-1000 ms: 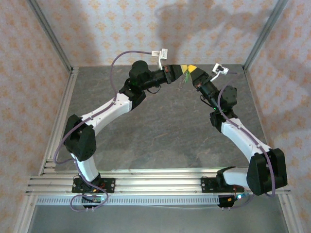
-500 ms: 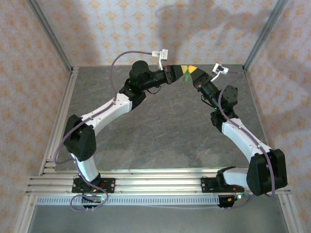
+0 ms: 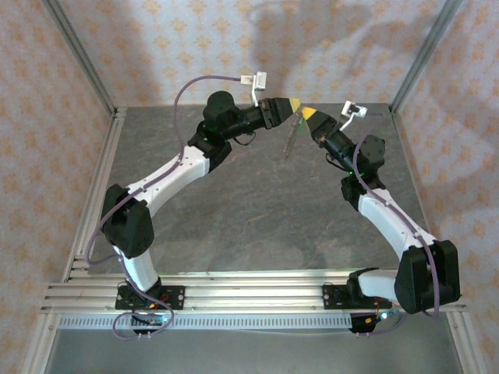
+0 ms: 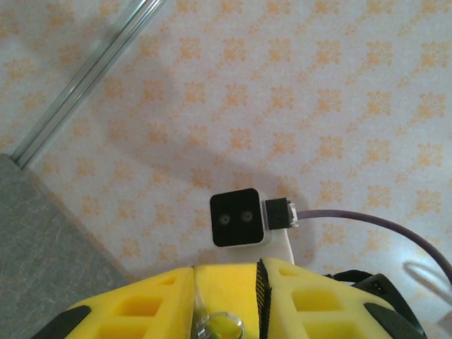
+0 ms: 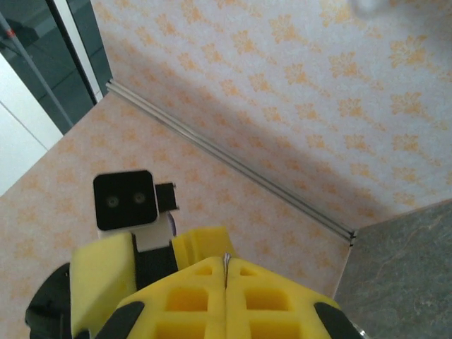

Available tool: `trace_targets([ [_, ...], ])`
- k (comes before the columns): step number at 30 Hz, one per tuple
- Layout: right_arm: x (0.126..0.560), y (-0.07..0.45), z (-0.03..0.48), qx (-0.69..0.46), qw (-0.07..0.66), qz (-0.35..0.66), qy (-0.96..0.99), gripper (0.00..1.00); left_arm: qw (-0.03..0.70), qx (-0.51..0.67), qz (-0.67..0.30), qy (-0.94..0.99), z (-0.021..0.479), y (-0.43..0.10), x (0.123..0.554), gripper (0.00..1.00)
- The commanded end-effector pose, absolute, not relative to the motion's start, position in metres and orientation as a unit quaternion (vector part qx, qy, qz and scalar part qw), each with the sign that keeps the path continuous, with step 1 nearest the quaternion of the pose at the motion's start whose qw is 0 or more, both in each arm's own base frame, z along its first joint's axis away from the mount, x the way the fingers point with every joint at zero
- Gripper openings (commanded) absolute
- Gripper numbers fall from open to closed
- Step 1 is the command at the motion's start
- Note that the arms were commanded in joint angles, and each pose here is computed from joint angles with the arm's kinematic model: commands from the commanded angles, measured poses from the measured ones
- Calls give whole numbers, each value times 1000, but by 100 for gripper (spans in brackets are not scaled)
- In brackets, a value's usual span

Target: Put the keys on the keyring

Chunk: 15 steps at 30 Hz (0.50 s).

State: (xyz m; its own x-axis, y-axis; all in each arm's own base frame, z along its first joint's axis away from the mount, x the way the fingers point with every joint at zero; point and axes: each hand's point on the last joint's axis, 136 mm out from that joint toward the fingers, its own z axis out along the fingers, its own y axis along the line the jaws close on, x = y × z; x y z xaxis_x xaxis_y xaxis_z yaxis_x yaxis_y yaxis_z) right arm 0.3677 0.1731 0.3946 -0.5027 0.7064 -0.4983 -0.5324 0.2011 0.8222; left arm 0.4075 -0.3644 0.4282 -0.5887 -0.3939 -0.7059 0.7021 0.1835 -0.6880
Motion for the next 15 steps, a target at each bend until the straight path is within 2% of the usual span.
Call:
trace_targets([
  [1,352,179,421,12,506,630,589,0,425,148,-640,622,442,-363,406,29],
  [15,350,179,414,-8,502,611,613,0,386,175,-607,672,420,-343,416,30],
])
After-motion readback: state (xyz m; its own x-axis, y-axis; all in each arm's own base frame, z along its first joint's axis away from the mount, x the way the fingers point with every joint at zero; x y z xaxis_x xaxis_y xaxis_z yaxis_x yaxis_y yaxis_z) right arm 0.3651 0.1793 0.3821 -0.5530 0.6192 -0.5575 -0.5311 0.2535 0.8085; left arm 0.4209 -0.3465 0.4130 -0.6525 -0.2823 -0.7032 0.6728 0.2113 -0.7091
